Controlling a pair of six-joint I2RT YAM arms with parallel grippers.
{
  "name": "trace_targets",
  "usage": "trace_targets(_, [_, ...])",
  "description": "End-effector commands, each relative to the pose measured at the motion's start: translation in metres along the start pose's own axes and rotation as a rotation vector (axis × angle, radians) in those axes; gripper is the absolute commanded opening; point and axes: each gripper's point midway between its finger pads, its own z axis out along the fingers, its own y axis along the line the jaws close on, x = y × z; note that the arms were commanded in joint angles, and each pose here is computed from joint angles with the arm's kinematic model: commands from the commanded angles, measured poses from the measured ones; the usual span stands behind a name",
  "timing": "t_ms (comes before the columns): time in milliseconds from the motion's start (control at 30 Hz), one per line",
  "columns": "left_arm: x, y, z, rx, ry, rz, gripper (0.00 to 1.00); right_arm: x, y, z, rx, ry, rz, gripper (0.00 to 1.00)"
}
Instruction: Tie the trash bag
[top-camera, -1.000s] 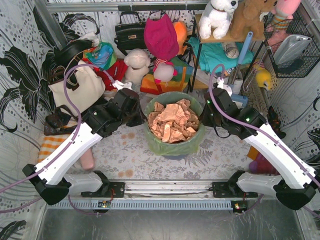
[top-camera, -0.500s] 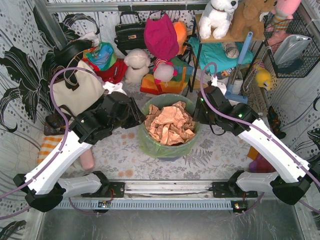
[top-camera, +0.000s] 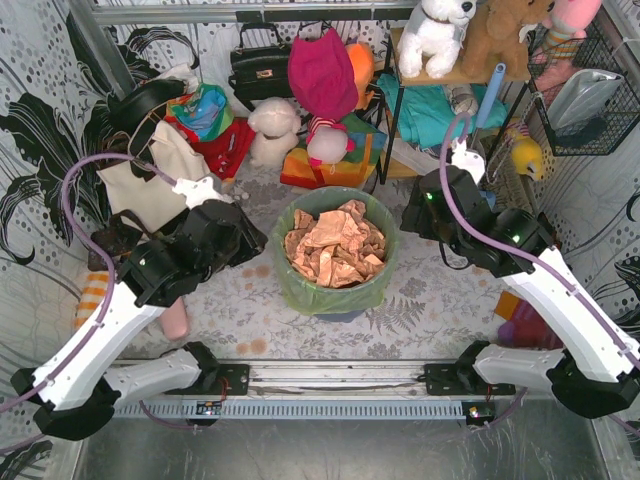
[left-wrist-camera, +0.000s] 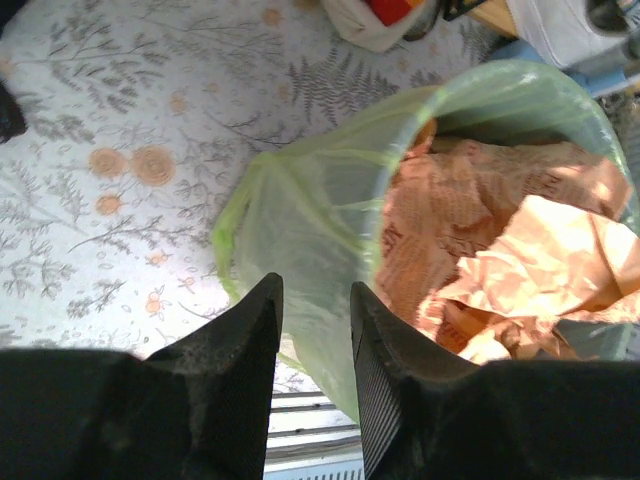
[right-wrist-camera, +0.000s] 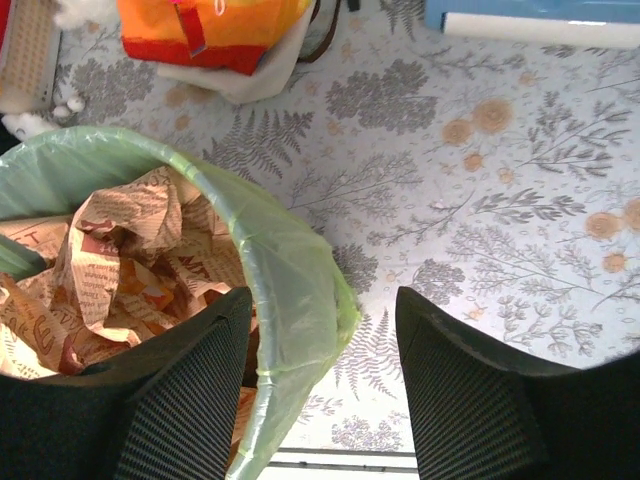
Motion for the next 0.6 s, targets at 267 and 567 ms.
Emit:
trace_targets(267, [0.063,0.052,0.034,0.0,0.013,-0.346,0.32,0.009,-0.054,-0.019,0.128,-0.082,0.04,0.59])
trace_targets(567, [0.129,0.069,0.087,0.024,0.131,-0.419,0.46,0.051,-0.093,-0.001,0.203,-0.111,0.093,0.57])
